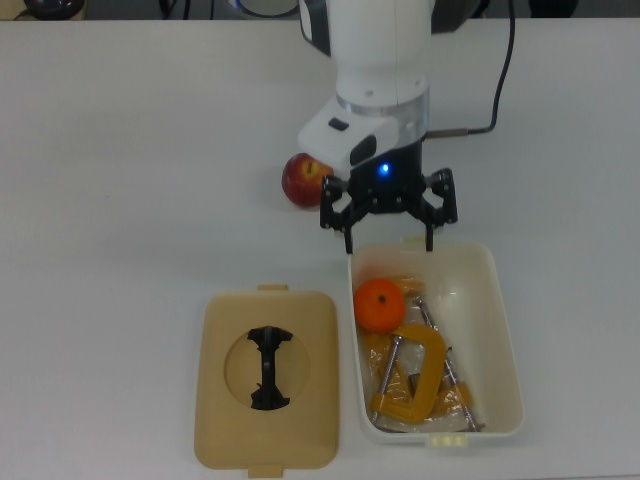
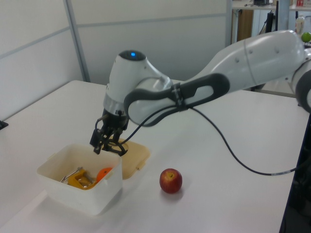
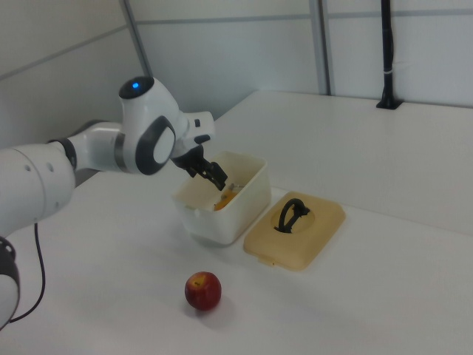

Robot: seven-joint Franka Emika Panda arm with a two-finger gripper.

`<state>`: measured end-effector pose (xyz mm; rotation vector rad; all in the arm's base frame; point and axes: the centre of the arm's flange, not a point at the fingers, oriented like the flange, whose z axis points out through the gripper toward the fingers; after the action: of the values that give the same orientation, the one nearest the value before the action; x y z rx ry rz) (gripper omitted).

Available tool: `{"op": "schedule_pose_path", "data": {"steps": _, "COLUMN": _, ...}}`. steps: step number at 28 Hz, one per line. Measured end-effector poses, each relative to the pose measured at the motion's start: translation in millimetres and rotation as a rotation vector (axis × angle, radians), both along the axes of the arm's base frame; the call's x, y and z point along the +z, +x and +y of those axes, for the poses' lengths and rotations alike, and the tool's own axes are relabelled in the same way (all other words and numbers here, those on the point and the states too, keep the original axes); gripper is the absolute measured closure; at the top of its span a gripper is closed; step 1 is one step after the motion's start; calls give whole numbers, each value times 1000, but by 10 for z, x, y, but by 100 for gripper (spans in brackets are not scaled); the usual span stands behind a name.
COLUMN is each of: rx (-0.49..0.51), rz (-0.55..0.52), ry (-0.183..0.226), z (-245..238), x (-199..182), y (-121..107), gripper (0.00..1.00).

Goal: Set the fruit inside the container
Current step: 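Move the open gripper back over the red apple and lower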

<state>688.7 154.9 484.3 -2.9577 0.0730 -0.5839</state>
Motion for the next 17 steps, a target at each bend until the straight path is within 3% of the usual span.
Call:
{"op": "schedule_pose_path", "data": {"steps": 8, "rx": 59, "rz": 203, "ry": -106, "z": -201, "x": 322, "y": -524, "gripper": 0}}
{"op": "schedule_pose_path", "data": {"steps": 11, "rx": 90, "rz": 304, "ry": -143, "z": -333, "x": 236, "y": -712, "gripper": 0}}
{"op": "schedule_pose_path", "data": {"steps": 17, "rx": 132, "rz": 420, "ry": -171, "z": -531, "x": -91, "y": -842, "gripper": 0}}
